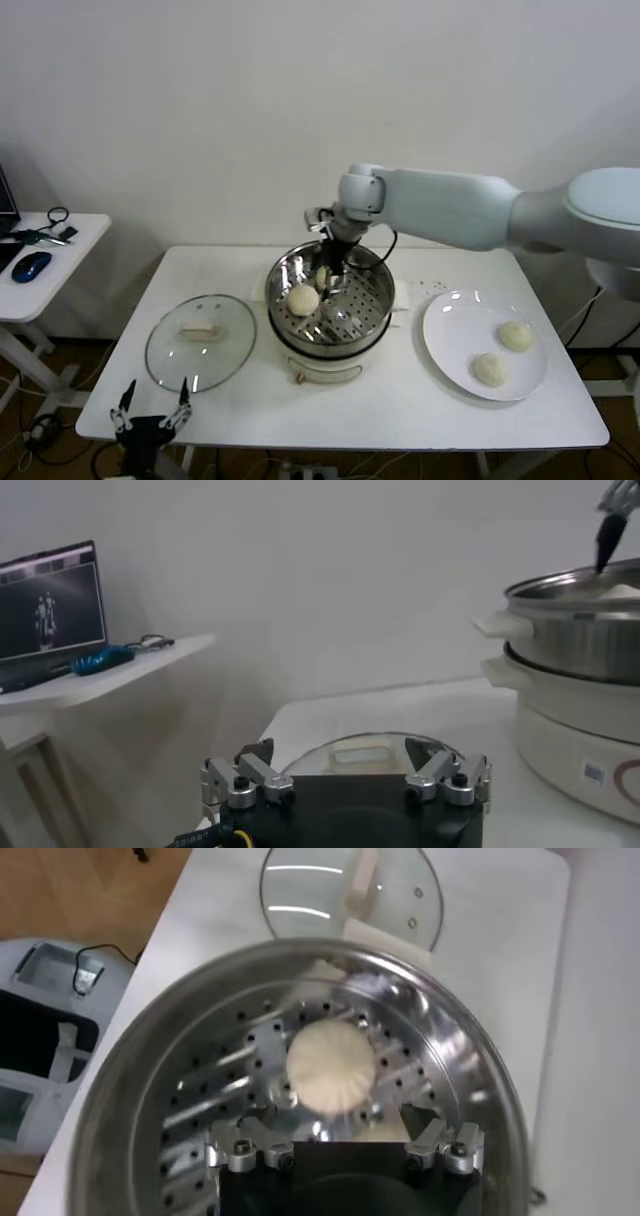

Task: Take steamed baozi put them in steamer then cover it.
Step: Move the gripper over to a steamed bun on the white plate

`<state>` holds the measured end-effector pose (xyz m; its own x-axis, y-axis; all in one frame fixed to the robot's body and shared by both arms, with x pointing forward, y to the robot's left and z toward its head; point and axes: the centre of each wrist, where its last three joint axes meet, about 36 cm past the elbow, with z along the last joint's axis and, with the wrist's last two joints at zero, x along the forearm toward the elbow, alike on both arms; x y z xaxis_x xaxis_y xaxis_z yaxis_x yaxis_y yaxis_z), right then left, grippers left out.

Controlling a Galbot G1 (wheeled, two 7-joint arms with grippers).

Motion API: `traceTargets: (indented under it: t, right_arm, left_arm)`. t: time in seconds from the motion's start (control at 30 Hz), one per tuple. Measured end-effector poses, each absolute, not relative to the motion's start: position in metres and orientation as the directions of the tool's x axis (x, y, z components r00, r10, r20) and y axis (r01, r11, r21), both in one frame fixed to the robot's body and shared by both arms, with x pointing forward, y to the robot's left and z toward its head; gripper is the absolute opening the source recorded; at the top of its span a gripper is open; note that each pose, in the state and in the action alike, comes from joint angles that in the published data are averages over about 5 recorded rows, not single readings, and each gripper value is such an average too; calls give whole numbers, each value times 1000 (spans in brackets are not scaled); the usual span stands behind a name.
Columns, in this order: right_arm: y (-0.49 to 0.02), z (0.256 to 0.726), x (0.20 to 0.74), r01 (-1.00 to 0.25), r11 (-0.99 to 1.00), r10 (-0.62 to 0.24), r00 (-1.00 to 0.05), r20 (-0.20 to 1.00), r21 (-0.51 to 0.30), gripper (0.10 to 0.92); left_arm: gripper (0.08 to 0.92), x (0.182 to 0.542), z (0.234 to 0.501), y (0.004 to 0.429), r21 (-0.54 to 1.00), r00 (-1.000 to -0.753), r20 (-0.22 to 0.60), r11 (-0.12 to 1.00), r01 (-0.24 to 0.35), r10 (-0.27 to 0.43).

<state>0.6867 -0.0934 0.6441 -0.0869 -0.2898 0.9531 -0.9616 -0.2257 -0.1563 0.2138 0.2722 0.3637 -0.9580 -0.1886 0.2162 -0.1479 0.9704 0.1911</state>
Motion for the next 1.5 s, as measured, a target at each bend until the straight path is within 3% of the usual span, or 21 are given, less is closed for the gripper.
traceTargets:
  t: [0.2,0.43,0.8,1.5]
  right_arm:
    - [-157,673,681,-968,-191,-288,-102,952,-161,823]
    - [-239,675,662,-976,-153,-269,-109,957,-154,823]
    - [-352,613,624,-992,-61,-216,-98,971,-114,823]
    - [-422,498,587,-999,-18,-97,-35,995,-37,823]
  left_arm:
    - [823,217,365,269,186,-960,211,972,-145,-183]
    - [823,214,365,272,194,-959,215,971,-144,-185]
    - [823,209,367,271,200,-957,221,969,-145,-189]
    - [823,203,360,273,206,-945,249,965,-165,-214]
